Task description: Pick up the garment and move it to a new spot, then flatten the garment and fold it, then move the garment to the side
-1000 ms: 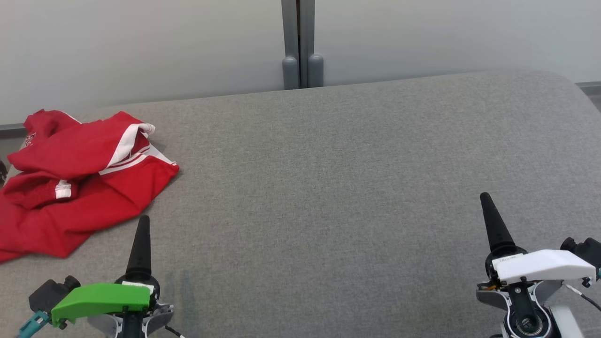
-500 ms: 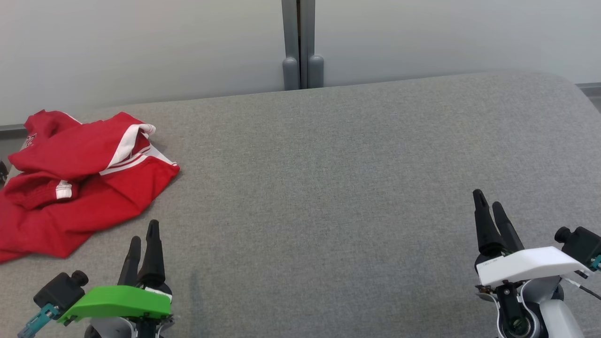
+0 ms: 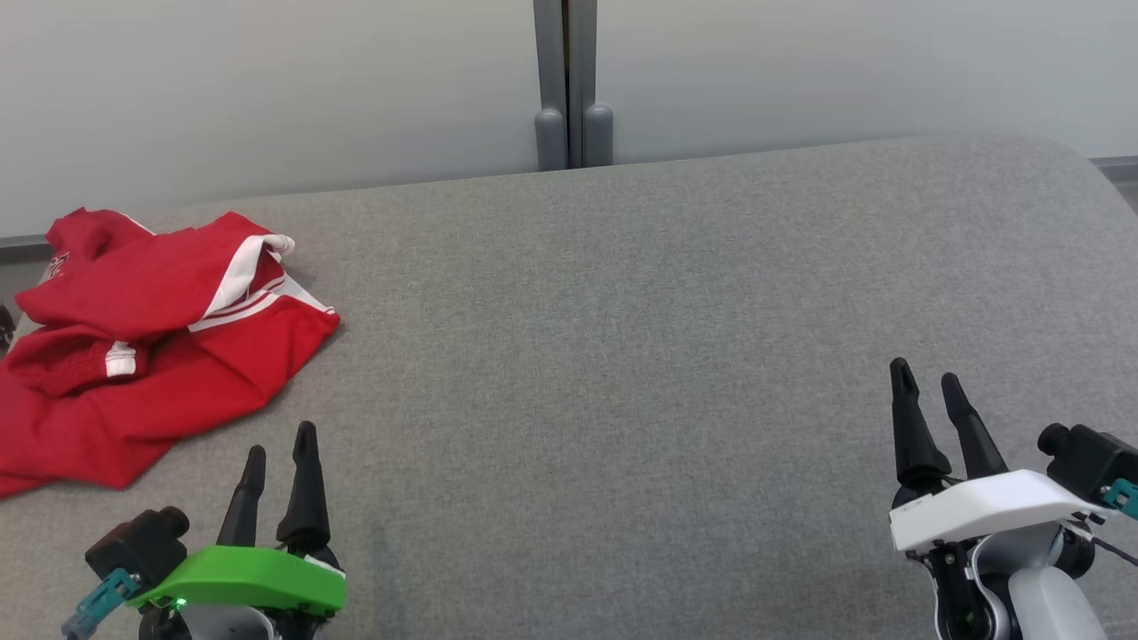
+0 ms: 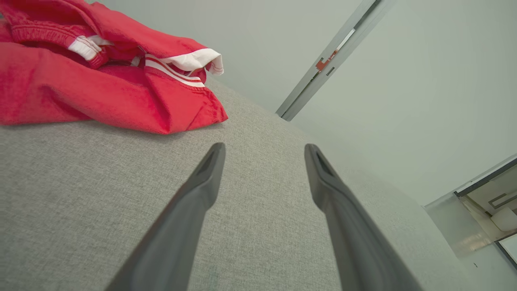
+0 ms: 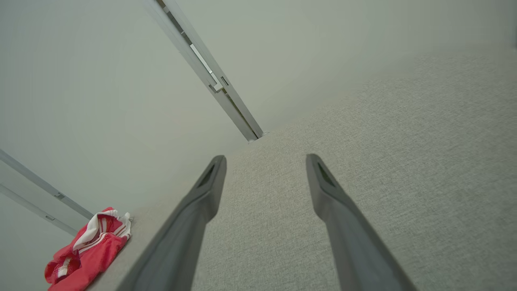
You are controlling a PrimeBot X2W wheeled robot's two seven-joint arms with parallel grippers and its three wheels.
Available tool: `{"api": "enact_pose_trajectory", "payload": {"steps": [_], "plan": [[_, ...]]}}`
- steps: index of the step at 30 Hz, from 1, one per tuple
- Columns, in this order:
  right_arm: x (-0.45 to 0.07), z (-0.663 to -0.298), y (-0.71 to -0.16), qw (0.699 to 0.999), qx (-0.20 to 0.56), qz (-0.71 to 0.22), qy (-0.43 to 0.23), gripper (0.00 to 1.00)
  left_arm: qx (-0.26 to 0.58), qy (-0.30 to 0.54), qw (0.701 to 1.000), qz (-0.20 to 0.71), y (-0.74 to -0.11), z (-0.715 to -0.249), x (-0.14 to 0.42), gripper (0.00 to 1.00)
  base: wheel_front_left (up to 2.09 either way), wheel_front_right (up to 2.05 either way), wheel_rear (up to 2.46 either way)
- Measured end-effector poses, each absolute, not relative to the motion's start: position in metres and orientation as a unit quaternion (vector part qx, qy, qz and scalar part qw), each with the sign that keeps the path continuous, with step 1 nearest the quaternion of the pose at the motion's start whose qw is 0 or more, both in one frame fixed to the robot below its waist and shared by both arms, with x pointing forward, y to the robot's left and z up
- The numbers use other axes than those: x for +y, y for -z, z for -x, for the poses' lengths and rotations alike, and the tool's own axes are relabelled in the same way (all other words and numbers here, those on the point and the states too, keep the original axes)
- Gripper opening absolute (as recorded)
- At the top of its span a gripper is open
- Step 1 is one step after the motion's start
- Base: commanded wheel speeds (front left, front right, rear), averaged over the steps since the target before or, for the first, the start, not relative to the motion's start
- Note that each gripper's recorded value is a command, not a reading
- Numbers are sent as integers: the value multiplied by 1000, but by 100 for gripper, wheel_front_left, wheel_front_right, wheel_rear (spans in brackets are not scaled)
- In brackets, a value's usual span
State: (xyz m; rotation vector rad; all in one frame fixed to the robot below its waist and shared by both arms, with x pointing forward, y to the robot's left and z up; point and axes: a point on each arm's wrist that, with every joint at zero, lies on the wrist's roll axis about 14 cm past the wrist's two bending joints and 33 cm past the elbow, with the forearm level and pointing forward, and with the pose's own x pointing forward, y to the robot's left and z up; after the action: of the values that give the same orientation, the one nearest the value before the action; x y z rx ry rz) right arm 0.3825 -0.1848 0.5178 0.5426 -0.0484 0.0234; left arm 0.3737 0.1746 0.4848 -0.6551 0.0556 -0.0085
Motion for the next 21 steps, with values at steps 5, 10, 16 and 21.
{"api": "enact_pose_trajectory", "payload": {"steps": [5, 10, 16, 21], "plan": [[-185, -382, -519, 971, -28, -235, -12, 100, 27, 7, 957, 290, -484, -373, 173, 100, 0, 0, 0], [-184, -382, -519, 980, -31, -198, -15, 100, 26, 12, 966, 255, -483, -372, 172, 100, 0, 0, 0], [-182, -383, -519, 986, -34, -164, -20, 100, 22, 15, 974, 225, -483, -371, 171, 100, 0, 0, 0], [-177, -383, -520, 990, -36, -136, -28, 100, 22, 15, 979, 201, -481, -369, 172, 100, 0, 0, 0]]}}
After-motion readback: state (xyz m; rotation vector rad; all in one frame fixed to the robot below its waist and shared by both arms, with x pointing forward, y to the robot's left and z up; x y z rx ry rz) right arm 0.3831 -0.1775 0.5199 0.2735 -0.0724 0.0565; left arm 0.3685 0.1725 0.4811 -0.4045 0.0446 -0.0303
